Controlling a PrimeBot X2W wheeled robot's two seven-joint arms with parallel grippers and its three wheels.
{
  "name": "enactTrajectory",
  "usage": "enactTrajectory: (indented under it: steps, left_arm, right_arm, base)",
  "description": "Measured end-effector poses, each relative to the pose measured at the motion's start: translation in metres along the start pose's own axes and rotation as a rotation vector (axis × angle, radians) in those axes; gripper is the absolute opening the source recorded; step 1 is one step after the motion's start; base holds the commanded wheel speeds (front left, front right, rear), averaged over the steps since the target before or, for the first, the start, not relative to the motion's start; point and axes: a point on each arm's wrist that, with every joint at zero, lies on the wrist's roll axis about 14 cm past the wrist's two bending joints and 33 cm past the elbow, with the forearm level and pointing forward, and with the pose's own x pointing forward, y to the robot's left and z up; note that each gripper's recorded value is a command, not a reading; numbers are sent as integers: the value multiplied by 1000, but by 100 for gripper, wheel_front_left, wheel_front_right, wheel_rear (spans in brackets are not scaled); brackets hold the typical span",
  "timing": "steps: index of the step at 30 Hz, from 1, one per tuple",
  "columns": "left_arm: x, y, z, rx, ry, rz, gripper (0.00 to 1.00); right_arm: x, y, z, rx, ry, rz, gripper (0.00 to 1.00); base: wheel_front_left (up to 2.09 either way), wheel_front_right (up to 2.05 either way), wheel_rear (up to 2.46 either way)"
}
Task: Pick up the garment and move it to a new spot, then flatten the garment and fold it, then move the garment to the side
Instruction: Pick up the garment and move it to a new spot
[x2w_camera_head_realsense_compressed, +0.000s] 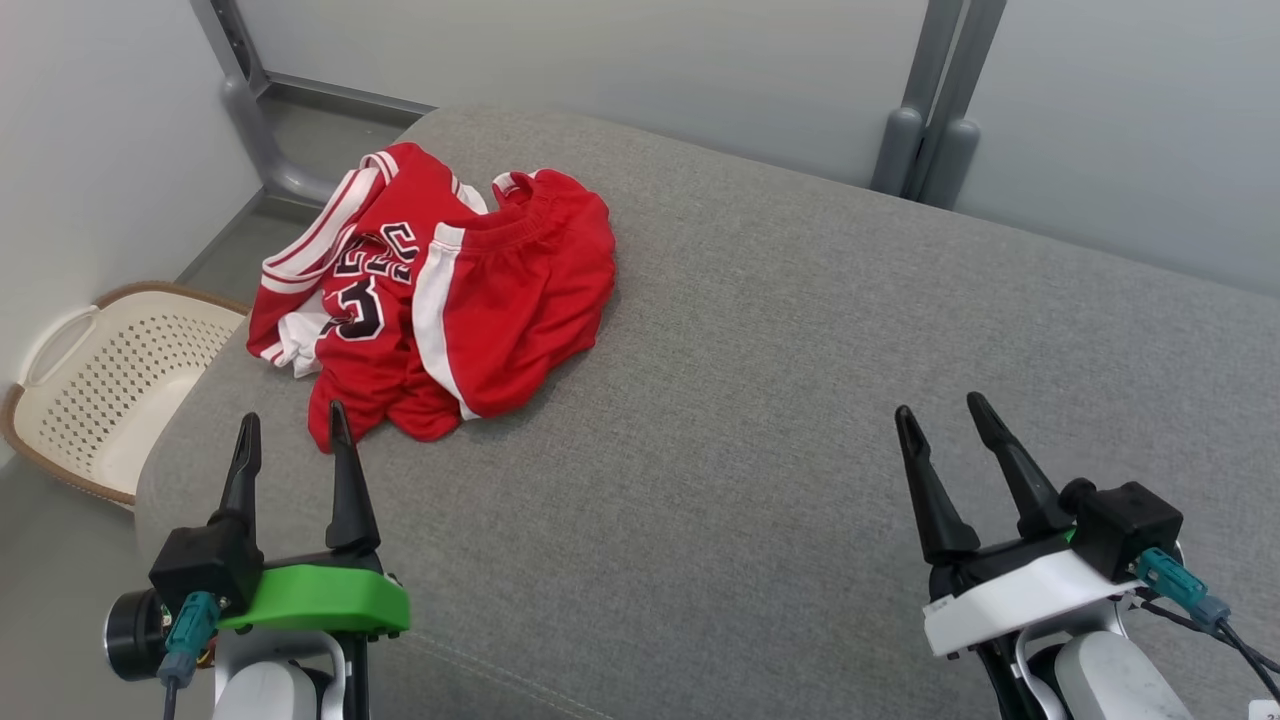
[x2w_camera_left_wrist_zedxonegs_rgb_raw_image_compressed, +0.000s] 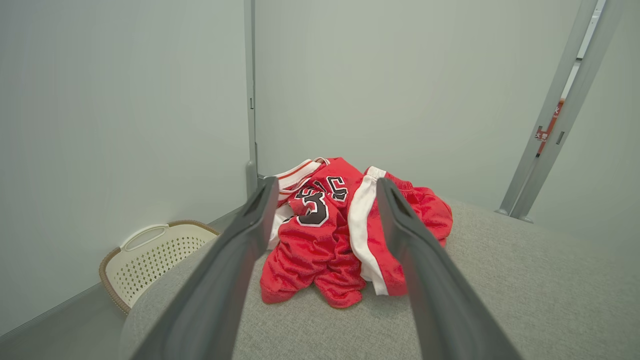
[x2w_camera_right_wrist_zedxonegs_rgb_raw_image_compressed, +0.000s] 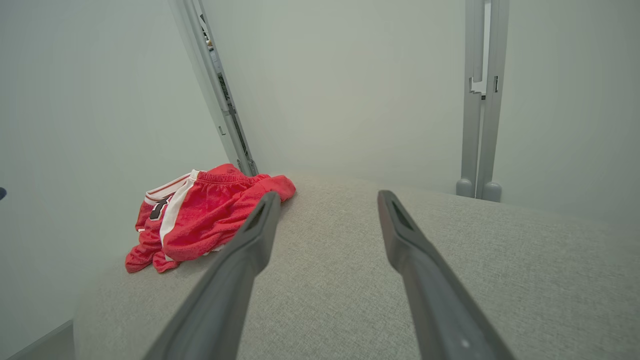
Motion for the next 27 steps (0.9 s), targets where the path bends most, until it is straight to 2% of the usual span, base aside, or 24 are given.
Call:
enactTrajectory:
  steps: [6,11,19,27]
  left_arm:
    - [14,-15,-13,-49,42,-58,100]
    - [53,-27,-16,-46,119,-130,100]
    - [118,-39,-34,-15,362,-202,100]
    - [159,-48,-73,88,624,-235,100]
  right_arm:
    - [2,-8,10,-11,-32,-7,100]
    - [5,-14,20,-21,-65,-5,100]
    - [7,-36,29,-28,-103,-33,100]
    - [-2,-69,32,-36,-113,-110,100]
  base:
    - [0,0,0]
    - [0,0,0]
    - [0,0,0]
    - [0,0,0]
